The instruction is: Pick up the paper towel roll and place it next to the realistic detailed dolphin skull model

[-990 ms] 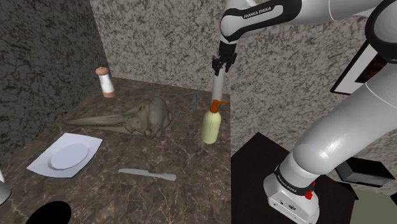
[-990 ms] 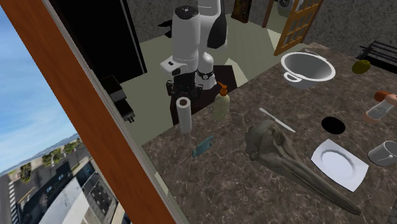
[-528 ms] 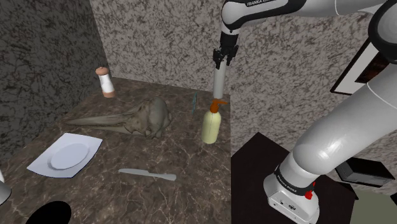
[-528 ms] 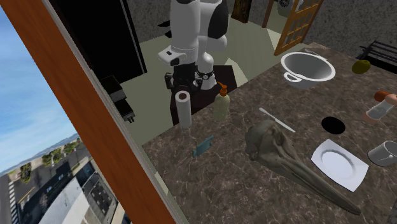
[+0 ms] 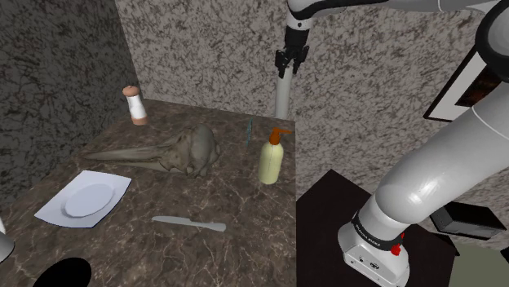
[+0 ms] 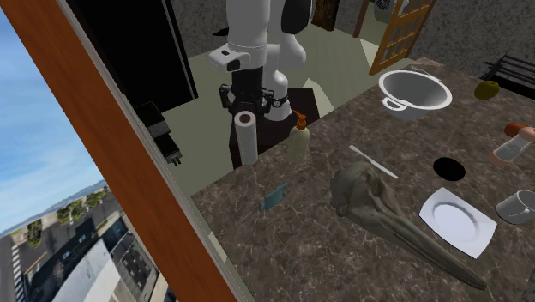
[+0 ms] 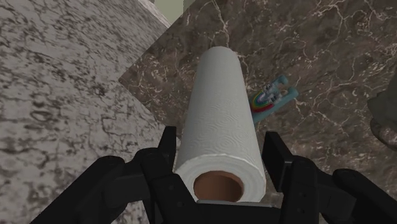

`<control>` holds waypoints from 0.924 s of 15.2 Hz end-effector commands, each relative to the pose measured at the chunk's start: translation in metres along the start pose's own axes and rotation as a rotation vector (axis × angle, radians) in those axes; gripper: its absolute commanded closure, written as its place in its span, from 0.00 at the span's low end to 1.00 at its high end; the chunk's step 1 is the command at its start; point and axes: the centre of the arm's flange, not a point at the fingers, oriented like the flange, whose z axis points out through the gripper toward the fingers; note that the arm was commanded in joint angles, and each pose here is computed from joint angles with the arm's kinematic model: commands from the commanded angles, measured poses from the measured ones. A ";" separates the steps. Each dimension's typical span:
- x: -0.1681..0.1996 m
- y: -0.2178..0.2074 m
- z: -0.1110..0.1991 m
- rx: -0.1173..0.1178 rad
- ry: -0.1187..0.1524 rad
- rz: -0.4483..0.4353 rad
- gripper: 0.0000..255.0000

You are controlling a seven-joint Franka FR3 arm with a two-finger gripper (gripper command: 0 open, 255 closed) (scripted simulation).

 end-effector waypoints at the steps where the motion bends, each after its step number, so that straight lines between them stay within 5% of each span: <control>1: 0.002 0.001 -0.011 0.000 0.000 0.000 1.00; 14: 0.009 0.006 -0.079 0.000 0.000 0.000 1.00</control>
